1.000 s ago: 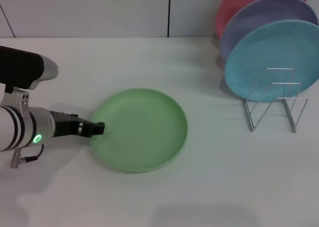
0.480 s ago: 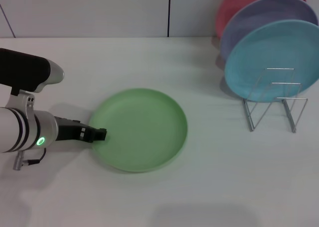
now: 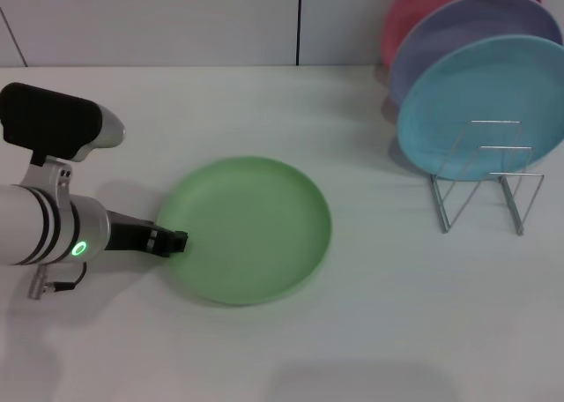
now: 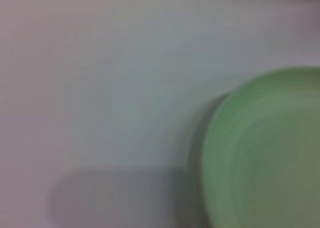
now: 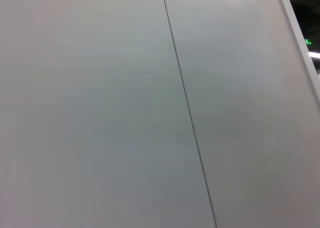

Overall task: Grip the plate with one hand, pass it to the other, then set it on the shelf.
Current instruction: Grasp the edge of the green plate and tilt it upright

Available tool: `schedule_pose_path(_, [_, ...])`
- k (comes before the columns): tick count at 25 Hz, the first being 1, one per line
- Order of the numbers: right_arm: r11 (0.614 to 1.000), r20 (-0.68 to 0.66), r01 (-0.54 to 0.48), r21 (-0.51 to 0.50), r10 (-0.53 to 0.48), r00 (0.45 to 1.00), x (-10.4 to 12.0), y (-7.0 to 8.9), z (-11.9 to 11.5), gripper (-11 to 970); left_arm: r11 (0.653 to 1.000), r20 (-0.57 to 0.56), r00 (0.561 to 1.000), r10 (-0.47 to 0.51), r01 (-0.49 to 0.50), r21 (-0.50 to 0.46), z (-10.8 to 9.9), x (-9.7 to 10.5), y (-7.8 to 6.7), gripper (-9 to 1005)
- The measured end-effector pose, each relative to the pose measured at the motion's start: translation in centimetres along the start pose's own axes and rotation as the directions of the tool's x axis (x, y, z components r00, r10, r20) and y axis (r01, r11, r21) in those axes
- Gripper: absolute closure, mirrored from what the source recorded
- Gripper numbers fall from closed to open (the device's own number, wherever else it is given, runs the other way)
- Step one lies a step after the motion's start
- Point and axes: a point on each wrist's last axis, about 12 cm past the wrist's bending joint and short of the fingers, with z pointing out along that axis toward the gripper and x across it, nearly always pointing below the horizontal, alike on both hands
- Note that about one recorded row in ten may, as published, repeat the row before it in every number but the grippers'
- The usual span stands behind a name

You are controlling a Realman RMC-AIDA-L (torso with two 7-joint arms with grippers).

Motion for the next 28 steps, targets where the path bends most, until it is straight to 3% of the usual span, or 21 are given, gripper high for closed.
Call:
schedule_pose_path(6, [1.000,-0.002,-0.002,-0.012,0.002,1.000,0.0,0.2,0.0,170,1.000,-0.015,1.000,0.020,-0.020,0.001,0.1,-0.6,-0.3,604])
schedule_pose_path(17, [1.000,0.004,-0.004,-0.015,0.004,1.000,0.0,0.2,0.1,169,0.999,0.010,0.999,0.050,-0.050,0.008,-0.2,-1.5,-0.9,760])
schedule_pose_path(22, [1.000,0.010,-0.005,-0.012,0.005,1.000,-0.1,0.2,0.2,169,0.998,0.009,0.998,0.060,-0.060,0.009,-0.2,-1.6,-1.0,907])
schedule_pose_path(28, [1.000,0.010,-0.009,-0.011,0.009,1.000,-0.1,0.2,0.2,170,0.997,0.031,0.997,0.076,-0.076,0.015,-0.6,-2.2,-1.3,954])
